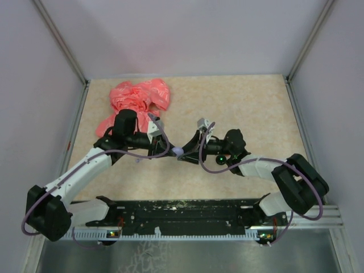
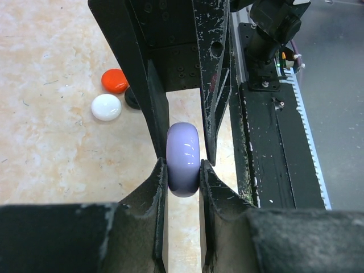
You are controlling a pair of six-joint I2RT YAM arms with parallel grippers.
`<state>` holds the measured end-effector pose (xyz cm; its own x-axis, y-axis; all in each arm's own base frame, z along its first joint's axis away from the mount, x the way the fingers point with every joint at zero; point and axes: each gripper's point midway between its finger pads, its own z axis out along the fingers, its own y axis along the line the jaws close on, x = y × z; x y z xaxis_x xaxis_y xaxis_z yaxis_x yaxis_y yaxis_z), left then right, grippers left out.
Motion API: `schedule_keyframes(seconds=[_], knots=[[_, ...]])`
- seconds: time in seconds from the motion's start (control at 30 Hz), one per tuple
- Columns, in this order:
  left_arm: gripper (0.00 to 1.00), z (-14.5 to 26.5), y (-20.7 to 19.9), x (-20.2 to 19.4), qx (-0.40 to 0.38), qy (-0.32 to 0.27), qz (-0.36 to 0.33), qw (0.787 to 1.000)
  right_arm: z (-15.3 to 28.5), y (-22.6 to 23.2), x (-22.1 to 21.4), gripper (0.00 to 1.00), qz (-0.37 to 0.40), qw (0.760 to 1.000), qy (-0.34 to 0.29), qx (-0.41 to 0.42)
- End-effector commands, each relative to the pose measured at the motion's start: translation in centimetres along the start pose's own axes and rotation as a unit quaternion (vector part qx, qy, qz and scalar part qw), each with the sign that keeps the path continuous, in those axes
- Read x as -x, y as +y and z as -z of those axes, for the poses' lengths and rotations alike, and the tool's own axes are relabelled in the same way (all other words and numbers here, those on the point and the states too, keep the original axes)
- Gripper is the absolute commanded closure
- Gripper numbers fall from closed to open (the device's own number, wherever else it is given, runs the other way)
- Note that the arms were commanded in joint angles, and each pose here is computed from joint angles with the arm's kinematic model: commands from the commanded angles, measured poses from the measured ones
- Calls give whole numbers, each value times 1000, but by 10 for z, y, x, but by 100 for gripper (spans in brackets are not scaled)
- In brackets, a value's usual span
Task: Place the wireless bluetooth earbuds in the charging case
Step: Open the charging case.
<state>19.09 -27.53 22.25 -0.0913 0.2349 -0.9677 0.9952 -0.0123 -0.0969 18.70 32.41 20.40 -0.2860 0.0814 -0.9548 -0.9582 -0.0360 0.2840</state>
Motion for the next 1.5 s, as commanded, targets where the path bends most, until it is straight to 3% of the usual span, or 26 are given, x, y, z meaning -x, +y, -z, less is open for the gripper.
schedule_keyframes(seconds=[0.0,0.3,0.47,0.6,1.07,1.47], knots=[[100,-3,-6,1,-18,-2,1,1000,-9,6,16,63,44,999,-12,23],[99,-11,-9,-5,-28,7,9,1000,-11,8,15,71,53,998,-8,23],[96,-10,-11,-2,-30,4,10,999,-11,8,14,85,59,998,-2,23],[86,-10,-7,-3,-17,8,20,1000,-10,10,16,99,68,997,-4,23],[47,-7,-3,17,20,-31,47,998,-4,19,20,100,105,994,-12,25],[43,1,16,19,70,-41,76,994,-3,25,22,100,113,993,-17,37]])
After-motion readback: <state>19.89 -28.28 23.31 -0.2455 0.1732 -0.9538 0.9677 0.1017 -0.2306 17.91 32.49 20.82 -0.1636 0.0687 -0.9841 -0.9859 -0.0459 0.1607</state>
